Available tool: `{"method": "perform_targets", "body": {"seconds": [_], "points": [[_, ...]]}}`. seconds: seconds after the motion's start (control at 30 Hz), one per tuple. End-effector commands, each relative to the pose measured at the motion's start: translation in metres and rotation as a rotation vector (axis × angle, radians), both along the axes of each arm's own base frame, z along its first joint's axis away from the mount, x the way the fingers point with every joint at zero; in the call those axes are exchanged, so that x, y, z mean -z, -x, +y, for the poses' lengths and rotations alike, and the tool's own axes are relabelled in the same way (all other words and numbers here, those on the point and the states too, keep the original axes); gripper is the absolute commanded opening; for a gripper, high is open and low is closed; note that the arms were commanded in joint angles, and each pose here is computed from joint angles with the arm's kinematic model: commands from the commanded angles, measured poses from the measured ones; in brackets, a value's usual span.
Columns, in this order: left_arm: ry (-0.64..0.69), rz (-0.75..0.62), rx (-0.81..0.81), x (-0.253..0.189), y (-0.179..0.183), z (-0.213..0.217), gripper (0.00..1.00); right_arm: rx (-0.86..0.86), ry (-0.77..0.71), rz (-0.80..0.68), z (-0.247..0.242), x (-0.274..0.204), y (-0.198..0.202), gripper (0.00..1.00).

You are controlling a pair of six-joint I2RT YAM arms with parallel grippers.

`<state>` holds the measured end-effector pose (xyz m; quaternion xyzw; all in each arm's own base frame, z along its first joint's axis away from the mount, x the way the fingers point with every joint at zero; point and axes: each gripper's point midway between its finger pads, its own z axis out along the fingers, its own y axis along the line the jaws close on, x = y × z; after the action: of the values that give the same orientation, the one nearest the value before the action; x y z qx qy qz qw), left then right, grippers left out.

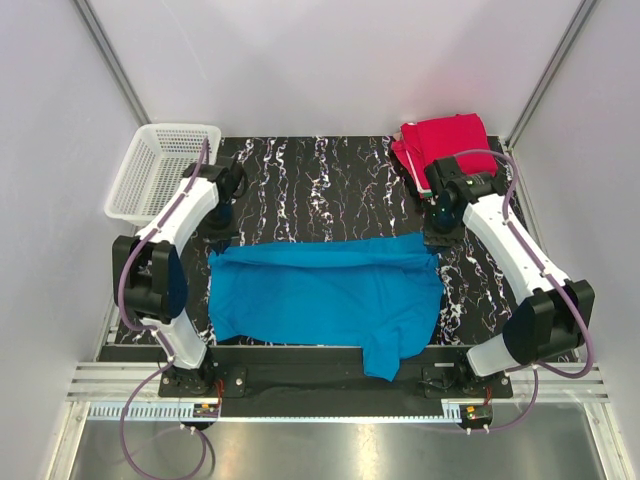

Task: Fold and stack the t-shirts
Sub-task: Fold the tshirt

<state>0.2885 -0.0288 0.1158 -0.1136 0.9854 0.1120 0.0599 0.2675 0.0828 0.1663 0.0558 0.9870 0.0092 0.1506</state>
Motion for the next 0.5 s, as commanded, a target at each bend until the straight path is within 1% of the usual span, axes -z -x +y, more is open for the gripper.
{"method": "perform_targets", "body": {"seconds": [0.0,0.27,0.47], "points": [[-0.033,0.012,-0.007,0.000,0.008,0.007,0.00,-0.007,-0.001,-0.017,0.000,-0.003,0.007,0.00],[-0.041,0.036,-0.010,0.008,0.008,0.007,0.00,0.004,0.005,0.025,0.001,0.013,0.008,0.00],[-0.039,0.037,-0.004,0.010,-0.001,0.005,0.00,0.006,0.012,0.002,0.003,0.013,-0.007,0.00]]}}
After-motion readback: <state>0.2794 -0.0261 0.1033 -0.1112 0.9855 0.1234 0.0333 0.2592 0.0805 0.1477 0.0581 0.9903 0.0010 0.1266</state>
